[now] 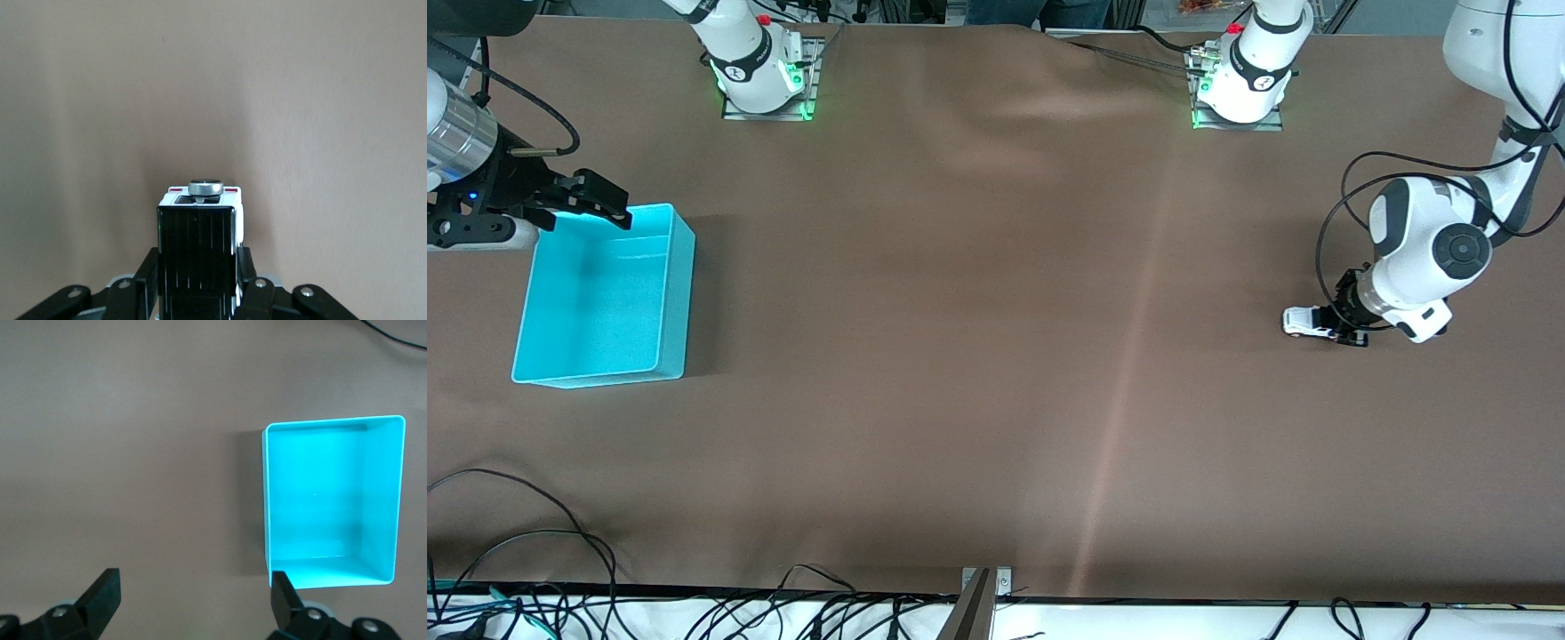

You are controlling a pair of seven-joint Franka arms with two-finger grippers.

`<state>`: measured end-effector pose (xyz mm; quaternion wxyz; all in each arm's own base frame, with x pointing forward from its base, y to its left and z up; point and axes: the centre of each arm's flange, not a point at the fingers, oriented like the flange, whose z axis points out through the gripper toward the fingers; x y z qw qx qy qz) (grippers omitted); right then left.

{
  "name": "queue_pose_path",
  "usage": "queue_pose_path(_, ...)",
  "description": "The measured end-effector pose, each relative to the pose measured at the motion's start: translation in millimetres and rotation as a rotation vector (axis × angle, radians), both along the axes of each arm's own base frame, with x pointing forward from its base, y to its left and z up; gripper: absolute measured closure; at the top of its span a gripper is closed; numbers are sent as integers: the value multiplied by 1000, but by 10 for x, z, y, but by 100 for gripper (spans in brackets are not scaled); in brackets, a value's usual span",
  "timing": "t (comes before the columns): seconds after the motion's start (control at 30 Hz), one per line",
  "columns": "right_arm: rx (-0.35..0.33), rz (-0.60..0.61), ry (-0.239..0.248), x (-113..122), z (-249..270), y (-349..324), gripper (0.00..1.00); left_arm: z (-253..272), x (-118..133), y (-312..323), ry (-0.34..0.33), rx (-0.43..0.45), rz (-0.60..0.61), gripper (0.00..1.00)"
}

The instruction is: Wind and store white jeep toy

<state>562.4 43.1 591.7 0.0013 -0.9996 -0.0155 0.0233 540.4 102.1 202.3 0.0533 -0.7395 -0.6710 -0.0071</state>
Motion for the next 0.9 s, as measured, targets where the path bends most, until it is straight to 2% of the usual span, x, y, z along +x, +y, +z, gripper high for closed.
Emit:
queue_pose_path(0.3, 0, -3, 3, 7, -13, -13, 0, -3, 1, 36, -1, 1, -2, 51)
queue_pose_path(0.43, 0, -4, 3, 7, -13, -19, 0, -34, -10, 35, 6, 0, -4, 47)
queue_pose_path(0.57, 0, -4, 2, 7, -13, -18, 0, -176, -52, 40, 30, -7, -2, 31)
queue_pose_path(0.6, 0, -4, 2, 8, -13, -18, 0, -200, -58, 43, 33, -9, -1, 22)
queue_pose_path(0.63, 0, -4, 2, 8, -13, -18, 0, -214, -61, 50, 34, -9, 0, 18)
queue_pose_path(0.7, 0, -4, 2, 8, -13, -18, 0, -212, -58, 66, 32, -9, 3, 14)
queue_pose_path(0.77, 0, -4, 2, 8, -14, -21, 0, -128, -25, 124, 20, -3, 12, 0)
queue_pose_path(0.9, 0, -4, 2, 8, -14, -22, 0, -81, -21, 143, 23, 1, 15, 0)
